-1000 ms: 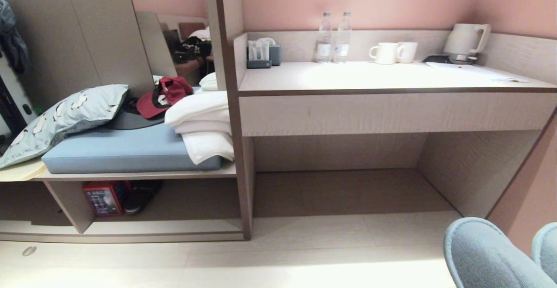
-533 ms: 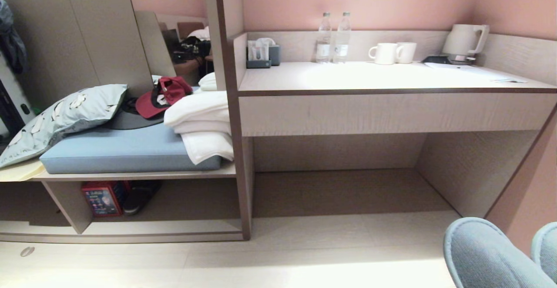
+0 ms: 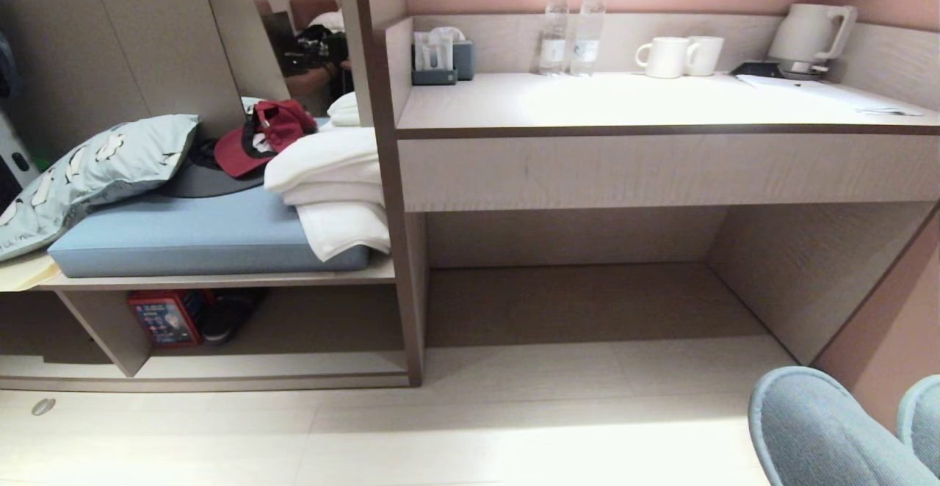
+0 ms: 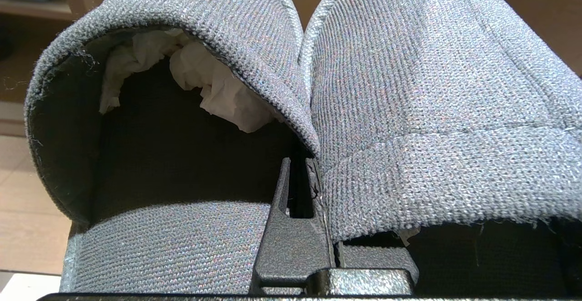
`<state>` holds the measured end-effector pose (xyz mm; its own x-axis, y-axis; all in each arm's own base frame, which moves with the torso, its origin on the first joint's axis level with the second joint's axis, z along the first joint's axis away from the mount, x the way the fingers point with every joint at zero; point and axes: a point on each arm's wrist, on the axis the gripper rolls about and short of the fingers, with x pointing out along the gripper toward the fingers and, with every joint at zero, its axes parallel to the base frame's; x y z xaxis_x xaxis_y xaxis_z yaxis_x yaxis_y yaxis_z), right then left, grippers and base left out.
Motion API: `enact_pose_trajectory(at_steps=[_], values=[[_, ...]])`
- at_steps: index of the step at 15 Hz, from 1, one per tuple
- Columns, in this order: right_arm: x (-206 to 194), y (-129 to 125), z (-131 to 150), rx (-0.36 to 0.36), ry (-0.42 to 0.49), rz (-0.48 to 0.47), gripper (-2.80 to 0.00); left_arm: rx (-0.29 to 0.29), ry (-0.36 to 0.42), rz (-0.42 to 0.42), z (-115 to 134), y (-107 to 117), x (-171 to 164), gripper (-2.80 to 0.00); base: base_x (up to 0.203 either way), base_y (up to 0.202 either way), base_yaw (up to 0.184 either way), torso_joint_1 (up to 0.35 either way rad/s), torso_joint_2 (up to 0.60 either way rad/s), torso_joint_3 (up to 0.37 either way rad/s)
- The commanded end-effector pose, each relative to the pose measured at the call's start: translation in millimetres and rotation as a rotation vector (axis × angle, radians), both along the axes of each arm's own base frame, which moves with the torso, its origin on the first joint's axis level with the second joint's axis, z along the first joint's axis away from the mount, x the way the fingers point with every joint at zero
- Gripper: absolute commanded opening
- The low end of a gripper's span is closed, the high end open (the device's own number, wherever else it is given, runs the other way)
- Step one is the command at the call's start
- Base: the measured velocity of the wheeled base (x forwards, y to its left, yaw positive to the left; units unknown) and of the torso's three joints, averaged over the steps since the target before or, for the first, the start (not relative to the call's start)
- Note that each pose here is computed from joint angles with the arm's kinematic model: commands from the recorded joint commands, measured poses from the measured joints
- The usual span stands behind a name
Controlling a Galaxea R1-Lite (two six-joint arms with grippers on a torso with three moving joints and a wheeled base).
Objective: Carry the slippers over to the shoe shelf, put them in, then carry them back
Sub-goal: Place the slippers on the floor
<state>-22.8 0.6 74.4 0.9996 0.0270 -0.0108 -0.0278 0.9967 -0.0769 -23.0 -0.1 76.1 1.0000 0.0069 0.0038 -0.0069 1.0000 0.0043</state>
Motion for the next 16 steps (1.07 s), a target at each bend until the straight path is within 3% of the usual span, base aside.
enact_pose_trajectory(at_steps=[1,16], values=[[0.0,0.0,-0.1,0.000,0.000,0.001,-2.80,0.000,0.001,0.001,0.0,0.0,0.1,-2.80,0.000,0.000,0.000,0.002,0.00,-0.207],[0.2,0.0,-0.4,0.001,0.003,0.001,-2.80,-0.003,0.001,0.001,-0.3,0.0,0.2,-2.80,0.000,0.000,0.000,0.004,0.00,-0.196]])
